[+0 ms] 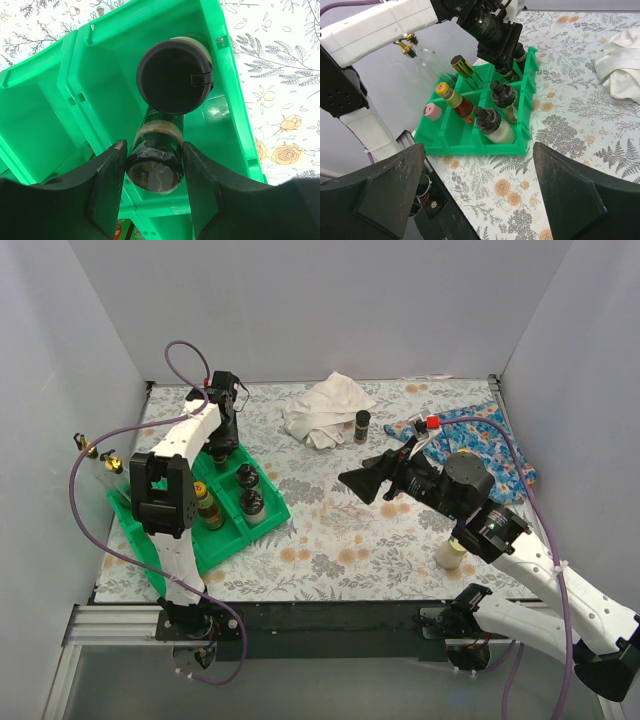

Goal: Organize the condiment bottles
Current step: Place the bottle in the storage box.

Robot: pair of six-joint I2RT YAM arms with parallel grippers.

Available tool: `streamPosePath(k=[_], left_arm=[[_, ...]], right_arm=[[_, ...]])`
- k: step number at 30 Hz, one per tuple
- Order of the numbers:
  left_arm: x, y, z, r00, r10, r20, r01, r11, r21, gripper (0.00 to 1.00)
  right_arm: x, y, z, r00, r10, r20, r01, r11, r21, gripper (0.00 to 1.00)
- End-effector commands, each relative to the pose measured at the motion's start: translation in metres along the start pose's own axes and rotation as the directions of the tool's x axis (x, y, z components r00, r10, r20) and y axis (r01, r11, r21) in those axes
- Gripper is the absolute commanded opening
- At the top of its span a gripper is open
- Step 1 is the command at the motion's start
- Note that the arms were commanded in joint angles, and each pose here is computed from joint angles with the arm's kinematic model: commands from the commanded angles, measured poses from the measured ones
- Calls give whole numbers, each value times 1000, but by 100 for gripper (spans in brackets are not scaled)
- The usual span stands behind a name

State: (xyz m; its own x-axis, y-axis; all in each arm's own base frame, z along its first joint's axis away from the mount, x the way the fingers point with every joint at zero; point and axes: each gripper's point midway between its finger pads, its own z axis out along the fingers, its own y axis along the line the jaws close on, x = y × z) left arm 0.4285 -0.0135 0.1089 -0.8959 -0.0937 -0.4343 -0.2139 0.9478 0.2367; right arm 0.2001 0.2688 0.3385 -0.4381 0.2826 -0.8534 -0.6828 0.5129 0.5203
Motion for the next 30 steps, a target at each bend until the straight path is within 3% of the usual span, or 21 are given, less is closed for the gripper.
streamPosePath(k=[1,15,22,25,27,30], left_arm=[[-7,4,1,1000,-10,11,10,1000,-14,48],[-15,6,-4,999,-19,29,20,1000,-20,59],[-49,19,-30,987,-80,139,88,995,-53,89],[-68,26,-48,971,-125,202,139,988,-60,95],[-80,23,-62,957,-166,239,174,985,-13,96],[-104,-15,-98,937,-187,295,134,973,190,95]], right_arm=[[-28,13,-4,997,-31,77,33,999,-26,98],[-29,13,-7,996,-33,89,35,999,-20,98],[-29,14,-8,996,-28,86,30,999,-22,98],[-32,16,-10,996,-24,90,26,999,-24,97],[-29,14,-14,997,-19,73,20,1000,-14,97],[-29,13,-20,997,-30,75,30,1000,-2,98]])
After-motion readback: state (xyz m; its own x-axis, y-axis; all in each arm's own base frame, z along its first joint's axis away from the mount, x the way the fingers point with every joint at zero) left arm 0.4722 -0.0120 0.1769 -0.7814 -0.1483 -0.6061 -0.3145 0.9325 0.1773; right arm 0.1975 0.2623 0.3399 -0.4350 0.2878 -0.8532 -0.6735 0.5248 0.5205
